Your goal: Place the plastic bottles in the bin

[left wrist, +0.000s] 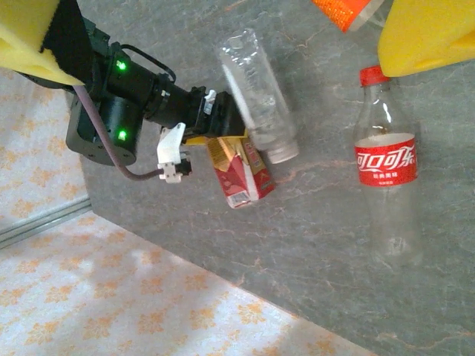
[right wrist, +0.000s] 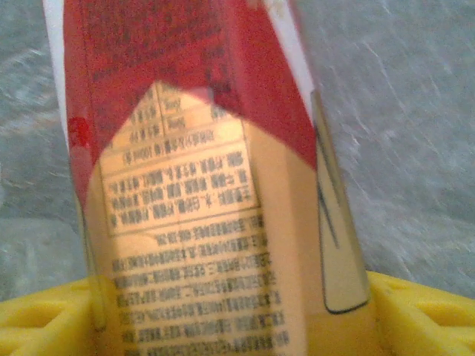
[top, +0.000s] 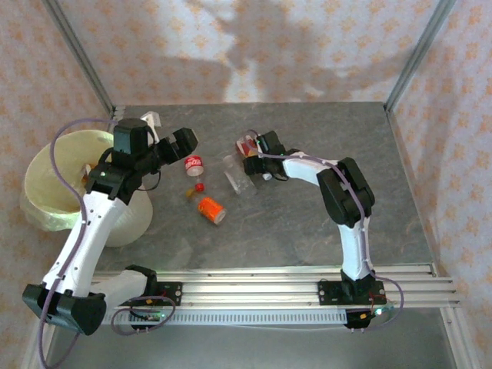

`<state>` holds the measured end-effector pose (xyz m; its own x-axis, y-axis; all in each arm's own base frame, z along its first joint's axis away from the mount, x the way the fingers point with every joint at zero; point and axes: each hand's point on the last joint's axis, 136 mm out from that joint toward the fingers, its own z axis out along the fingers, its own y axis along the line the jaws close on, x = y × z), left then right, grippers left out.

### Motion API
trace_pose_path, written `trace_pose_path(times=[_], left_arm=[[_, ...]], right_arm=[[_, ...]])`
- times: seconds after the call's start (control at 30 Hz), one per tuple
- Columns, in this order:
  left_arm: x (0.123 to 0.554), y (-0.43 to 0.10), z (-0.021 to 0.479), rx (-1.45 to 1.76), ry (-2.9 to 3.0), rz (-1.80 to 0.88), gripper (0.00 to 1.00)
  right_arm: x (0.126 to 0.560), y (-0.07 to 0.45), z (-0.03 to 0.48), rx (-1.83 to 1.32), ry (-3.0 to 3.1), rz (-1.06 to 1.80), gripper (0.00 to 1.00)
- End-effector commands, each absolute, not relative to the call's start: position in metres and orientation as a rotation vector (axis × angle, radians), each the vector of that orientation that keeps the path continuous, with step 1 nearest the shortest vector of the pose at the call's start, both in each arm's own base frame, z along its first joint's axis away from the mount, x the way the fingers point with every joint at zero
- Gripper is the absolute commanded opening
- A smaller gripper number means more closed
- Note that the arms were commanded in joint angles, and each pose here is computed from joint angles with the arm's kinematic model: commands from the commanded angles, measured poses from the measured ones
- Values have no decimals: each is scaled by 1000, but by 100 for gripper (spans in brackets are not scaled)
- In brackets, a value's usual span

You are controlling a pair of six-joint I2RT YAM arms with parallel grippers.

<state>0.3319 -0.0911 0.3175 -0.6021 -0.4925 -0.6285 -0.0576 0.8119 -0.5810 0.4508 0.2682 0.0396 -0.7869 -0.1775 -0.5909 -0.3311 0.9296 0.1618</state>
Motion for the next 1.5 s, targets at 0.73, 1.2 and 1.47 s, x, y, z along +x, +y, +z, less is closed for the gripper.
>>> trace_pose_path(times=[0.73, 1.2, 1.47], left_arm=[[374, -216, 313, -193, 2120, -874, 100], [389, -228, 298, -256, 2062, -892, 91], [385, -228, 306, -225, 2028, -901, 63]], right_arm=[[331, 302, 252, -642, 1852, 1002, 58], [304, 336, 282, -735, 1768, 1268, 63], [306, 341, 294, -717, 1736, 1326, 66]])
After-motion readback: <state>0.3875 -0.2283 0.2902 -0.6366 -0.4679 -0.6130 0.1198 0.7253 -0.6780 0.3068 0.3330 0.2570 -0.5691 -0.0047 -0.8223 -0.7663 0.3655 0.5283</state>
